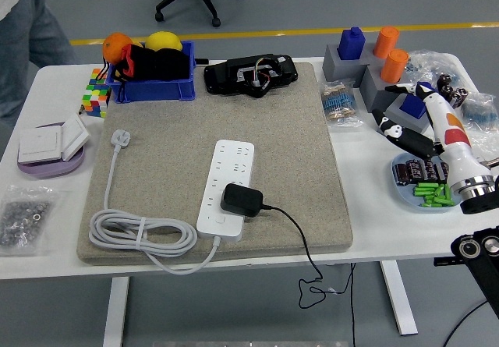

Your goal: Press the white button,pick up the black plug,place it near the board,insert it into the board

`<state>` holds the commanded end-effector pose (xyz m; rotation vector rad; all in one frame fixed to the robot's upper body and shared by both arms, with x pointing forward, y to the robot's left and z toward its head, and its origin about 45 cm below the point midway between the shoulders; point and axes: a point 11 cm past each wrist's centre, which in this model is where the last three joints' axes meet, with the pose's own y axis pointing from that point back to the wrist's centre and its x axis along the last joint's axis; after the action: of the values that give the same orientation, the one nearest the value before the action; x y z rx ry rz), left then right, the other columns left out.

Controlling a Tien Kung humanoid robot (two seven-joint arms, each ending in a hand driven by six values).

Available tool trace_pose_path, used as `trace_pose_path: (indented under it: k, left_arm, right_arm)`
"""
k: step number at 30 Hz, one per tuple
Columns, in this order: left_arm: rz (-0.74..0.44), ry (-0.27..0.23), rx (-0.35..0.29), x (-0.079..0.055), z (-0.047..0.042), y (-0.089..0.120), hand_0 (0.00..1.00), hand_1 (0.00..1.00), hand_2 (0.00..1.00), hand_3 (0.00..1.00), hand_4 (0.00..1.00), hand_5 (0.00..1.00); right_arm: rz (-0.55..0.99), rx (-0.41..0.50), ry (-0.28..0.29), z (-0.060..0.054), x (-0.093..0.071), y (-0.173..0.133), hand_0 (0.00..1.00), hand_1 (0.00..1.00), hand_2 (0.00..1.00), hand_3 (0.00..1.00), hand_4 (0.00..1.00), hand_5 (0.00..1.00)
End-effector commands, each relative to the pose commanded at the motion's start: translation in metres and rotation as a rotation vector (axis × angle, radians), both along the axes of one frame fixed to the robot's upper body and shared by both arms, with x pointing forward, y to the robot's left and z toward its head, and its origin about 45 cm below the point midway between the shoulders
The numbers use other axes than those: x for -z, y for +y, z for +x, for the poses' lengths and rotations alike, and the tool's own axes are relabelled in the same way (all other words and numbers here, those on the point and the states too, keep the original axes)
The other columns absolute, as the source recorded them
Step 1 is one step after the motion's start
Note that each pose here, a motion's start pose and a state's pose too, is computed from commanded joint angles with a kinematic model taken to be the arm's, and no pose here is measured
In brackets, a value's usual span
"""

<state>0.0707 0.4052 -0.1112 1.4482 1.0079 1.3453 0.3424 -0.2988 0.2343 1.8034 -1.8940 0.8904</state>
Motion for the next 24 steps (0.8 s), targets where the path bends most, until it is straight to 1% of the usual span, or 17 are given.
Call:
trace_pose_path:
  k: [4, 6, 11, 12, 17, 18, 24]
  left_arm:
    - [-0.002, -0.004, 0.001, 0.000, 0.0020, -0.001, 0.625, 0.631, 0.637, 0.694, 0.569, 0.390]
    - [-0.004, -0.008, 0.004, 0.000, 0.0044, -0.002, 0.625, 0.630, 0.637, 0.694, 0.569, 0.390]
    - [-0.002, -0.011, 0.008, -0.001, 0.0069, -0.001, 0.625, 0.630, 0.637, 0.694, 0.569, 0.390]
    - [-0.001, -0.011, 0.008, -0.001, 0.0071, -0.001, 0.626, 0.631, 0.637, 0.694, 0.569, 0.388]
    - [0.001, -0.009, 0.013, -0.001, 0.0074, 0.000, 0.626, 0.631, 0.637, 0.694, 0.569, 0.388]
    - [0.001, -0.009, 0.014, -0.001, 0.0071, 0.001, 0.626, 0.631, 0.638, 0.693, 0.568, 0.388]
    - [0.007, -0.001, 0.018, -0.002, 0.0036, 0.004, 0.626, 0.631, 0.639, 0.693, 0.569, 0.386]
  right_arm:
    - [0.002, 0.062, -0.001, -0.004, 0.001, -0.019, 0.923, 0.791, 0.731, 0.703, 0.804, 0.588]
    - [0.001, 0.092, -0.002, -0.006, 0.000, -0.029, 0.922, 0.791, 0.732, 0.703, 0.811, 0.588]
    - [0.004, 0.140, 0.007, -0.010, 0.003, -0.043, 0.922, 0.791, 0.732, 0.703, 0.811, 0.588]
    - [0.004, 0.145, 0.009, -0.010, 0.003, -0.045, 0.922, 0.793, 0.733, 0.713, 0.824, 0.595]
    - [0.005, 0.166, 0.008, -0.013, 0.004, -0.050, 0.922, 0.793, 0.733, 0.713, 0.824, 0.595]
    - [0.006, 0.171, 0.009, -0.013, 0.004, -0.051, 0.922, 0.794, 0.734, 0.716, 0.836, 0.605]
    - [0.008, 0.190, 0.017, -0.017, 0.008, -0.055, 0.922, 0.795, 0.735, 0.718, 0.840, 0.606]
